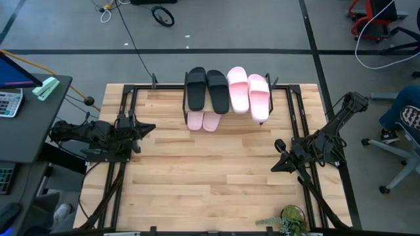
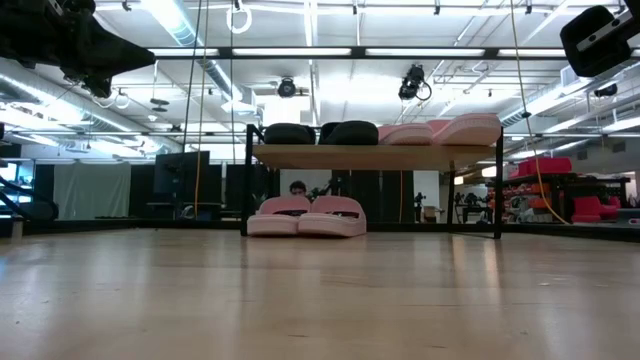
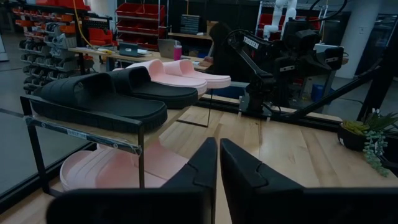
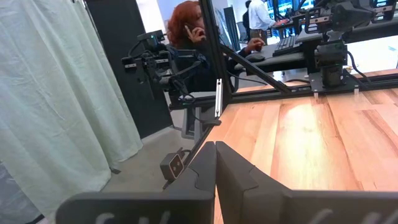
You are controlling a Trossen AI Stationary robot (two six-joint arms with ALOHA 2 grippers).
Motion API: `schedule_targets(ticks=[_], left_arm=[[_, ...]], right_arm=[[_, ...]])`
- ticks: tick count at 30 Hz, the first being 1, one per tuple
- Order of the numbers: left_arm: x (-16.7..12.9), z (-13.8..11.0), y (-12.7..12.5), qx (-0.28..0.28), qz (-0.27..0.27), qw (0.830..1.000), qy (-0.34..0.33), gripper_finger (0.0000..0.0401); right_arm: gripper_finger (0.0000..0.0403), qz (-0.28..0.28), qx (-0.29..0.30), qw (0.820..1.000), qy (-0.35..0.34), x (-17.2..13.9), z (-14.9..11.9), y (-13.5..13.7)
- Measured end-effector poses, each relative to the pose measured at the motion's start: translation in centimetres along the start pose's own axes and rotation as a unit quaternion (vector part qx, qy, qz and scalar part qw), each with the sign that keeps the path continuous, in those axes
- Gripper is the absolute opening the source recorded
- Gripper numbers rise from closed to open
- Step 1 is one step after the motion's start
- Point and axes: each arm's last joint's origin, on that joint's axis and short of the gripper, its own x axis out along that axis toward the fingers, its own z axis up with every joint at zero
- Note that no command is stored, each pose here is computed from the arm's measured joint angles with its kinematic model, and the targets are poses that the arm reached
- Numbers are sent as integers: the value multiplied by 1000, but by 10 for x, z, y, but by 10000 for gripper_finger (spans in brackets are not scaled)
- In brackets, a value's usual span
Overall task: Pick and place slides into the shelf
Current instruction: Return to Home Position
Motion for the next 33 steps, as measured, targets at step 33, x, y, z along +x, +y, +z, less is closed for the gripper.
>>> schedule_targets(ticks=[33], left_arm=[[0, 0, 0, 0, 0, 1000, 0, 30]], right_arm=[[9, 0, 0, 1000, 0, 0, 0, 0]])
